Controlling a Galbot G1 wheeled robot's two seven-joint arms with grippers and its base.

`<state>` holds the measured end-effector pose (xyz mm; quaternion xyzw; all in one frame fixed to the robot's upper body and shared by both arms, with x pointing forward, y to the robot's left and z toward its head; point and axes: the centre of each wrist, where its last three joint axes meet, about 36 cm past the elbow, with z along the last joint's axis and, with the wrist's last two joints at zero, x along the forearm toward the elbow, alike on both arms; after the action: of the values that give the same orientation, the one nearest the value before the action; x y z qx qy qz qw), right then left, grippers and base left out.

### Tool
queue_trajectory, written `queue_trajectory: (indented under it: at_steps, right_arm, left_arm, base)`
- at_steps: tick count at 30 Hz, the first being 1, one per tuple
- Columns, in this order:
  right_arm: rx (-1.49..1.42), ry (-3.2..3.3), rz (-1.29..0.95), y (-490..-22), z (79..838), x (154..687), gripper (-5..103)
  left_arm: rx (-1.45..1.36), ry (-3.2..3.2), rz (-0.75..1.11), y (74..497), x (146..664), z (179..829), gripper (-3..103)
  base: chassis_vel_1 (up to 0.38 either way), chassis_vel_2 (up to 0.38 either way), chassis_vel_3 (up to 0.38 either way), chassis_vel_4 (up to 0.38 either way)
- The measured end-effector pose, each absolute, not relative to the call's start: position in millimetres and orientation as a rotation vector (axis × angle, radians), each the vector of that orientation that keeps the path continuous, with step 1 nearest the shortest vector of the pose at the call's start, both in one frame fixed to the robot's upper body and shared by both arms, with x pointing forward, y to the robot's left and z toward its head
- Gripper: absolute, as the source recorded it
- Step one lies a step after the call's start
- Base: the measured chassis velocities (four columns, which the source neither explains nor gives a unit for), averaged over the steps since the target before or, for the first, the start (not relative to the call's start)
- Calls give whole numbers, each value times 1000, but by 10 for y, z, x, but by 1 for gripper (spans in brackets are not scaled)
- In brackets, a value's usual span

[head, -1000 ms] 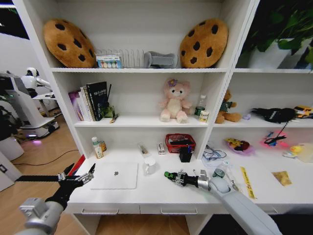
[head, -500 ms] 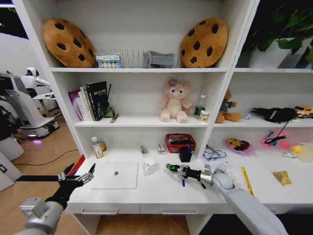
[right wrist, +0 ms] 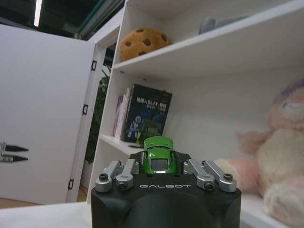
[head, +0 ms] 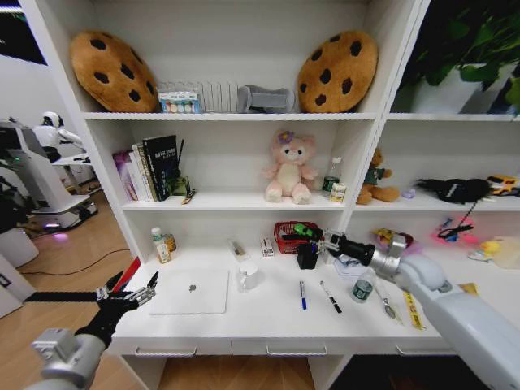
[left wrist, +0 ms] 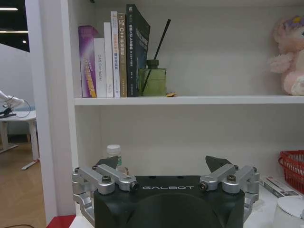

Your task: Organize the objects on the table.

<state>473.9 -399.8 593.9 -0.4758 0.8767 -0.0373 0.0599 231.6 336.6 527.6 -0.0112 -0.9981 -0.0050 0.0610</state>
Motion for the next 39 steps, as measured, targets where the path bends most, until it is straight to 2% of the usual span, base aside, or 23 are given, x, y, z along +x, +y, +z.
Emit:
queue_trajectory:
  at_steps: [4,13,15,23,26,31,39]
  right_arm:
    - [-1503,2579,-89,-3642,6335,5074,35]
    - [-1568,2556,-98,-3035,6454,5963,35]
    - [-1599,2576,-123,-2823,6451,6331,35]
    - [-1620,2683,-184,-2372,6552,7006,35]
    - [-1680,2693,-248,-1934,6648,7337,35]
    - [-1730,2717,-310,-1708,6627,7436,35]
    - [-1734,2783,-359,-1763,6362,7410,35]
  left_arm:
    - [-34,-3019,-15,3366,2316,5276,100]
    - [-34,-3019,-15,3366,2316,5276,100]
    - [-35,-3019,-15,3366,2316,5276,100]
    - [-34,-3019,-15,3366,2316,5276,100]
    - [-35,-3019,-15,3365,2316,5276,100]
    - [-34,-3019,-15,3366,2316,5276,100]
    - [-34,-3019,-15,3366,2316,5276,100]
  base:
    - [0,0,0,0]
    - [0,0,0,0]
    - [0,0,0,0]
    - [0,0,0,0]
    - [0,0,0,0]
    - [0,0,0,0]
    - [0,0,0,0]
